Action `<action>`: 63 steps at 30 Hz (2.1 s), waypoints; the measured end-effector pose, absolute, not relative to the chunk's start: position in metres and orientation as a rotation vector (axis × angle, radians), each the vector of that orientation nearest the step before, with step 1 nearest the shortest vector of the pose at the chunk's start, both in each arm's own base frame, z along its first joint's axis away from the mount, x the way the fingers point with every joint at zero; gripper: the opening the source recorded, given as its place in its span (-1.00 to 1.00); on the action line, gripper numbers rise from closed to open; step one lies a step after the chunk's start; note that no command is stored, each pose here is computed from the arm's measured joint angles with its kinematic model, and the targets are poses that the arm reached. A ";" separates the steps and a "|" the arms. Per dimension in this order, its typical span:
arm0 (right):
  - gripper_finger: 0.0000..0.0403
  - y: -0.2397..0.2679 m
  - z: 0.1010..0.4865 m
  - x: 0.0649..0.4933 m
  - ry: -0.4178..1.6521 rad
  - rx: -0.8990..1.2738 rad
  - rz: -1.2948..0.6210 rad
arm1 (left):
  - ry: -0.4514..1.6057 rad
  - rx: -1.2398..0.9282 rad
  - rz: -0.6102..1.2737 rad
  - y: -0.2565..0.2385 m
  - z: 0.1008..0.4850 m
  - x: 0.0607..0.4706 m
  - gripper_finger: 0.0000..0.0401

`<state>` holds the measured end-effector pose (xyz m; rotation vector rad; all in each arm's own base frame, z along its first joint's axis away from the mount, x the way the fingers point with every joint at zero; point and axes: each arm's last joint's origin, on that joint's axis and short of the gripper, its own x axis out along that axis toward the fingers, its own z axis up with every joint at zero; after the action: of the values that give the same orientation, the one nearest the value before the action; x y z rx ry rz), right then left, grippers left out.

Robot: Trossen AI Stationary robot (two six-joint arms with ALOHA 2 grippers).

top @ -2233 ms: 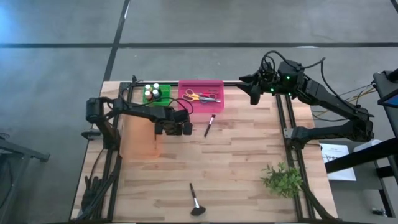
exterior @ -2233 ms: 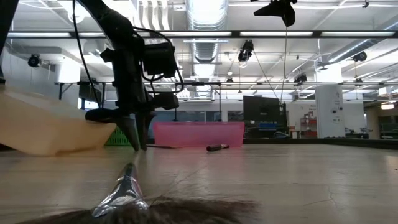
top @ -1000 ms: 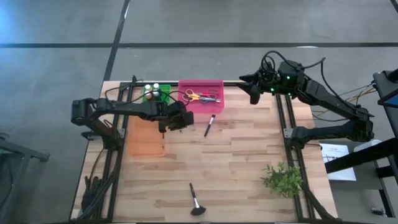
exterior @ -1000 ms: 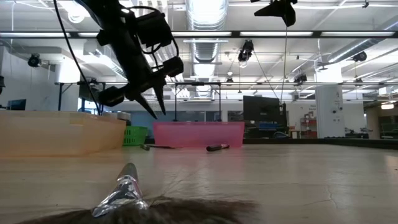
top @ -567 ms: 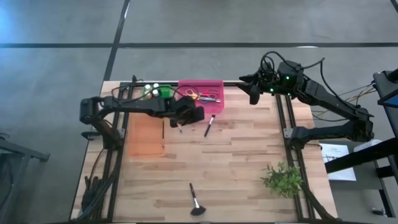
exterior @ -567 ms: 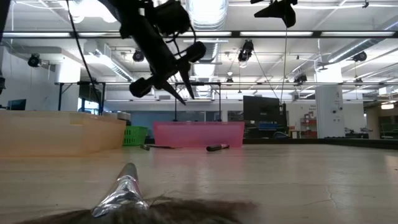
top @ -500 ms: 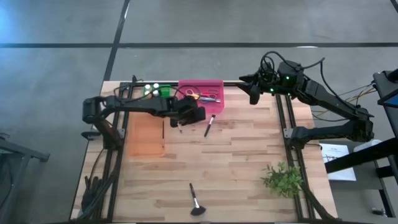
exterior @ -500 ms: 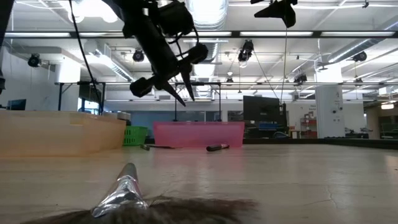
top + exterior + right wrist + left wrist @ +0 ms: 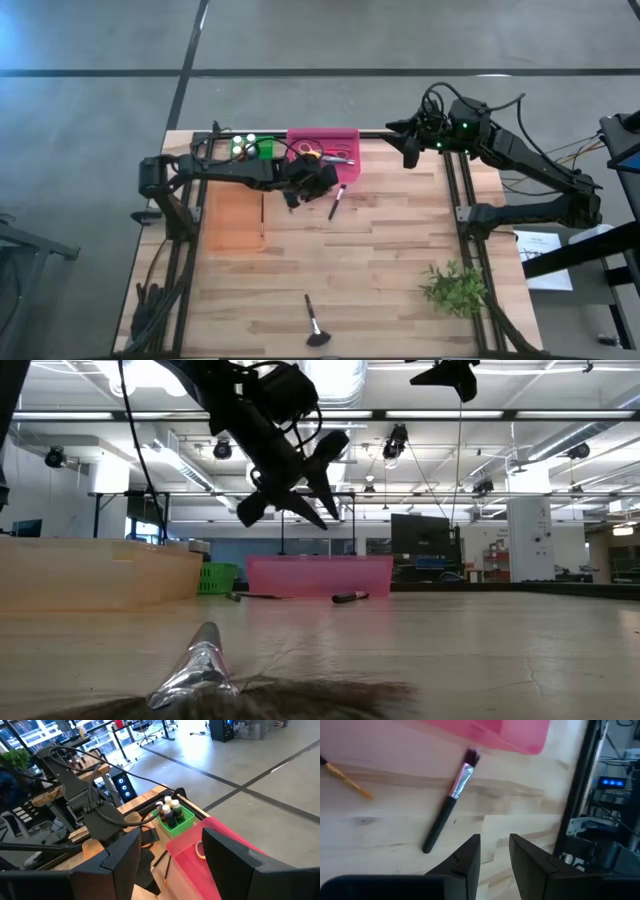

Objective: Pick & Place Paint Supplies
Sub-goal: Put the black paintbrush into the orange bin

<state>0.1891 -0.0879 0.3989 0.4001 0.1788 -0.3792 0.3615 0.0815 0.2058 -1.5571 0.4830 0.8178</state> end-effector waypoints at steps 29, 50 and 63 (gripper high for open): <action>0.03 -0.084 0.399 0.190 0.202 0.338 -0.211 | 0.253 -1.841 1.481 0.033 0.175 0.341 -0.45; 0.03 -0.083 0.399 0.191 0.207 0.289 -0.199 | 0.398 -1.766 1.655 0.031 0.158 0.331 -0.45; 0.03 -0.083 0.399 0.191 0.209 0.263 -0.197 | 0.403 -1.728 1.720 0.036 0.151 0.328 -0.45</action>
<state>0.1906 -0.0835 0.3994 0.2632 0.2095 -0.1965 0.3283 0.0364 0.1509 -1.7281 0.4032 1.7199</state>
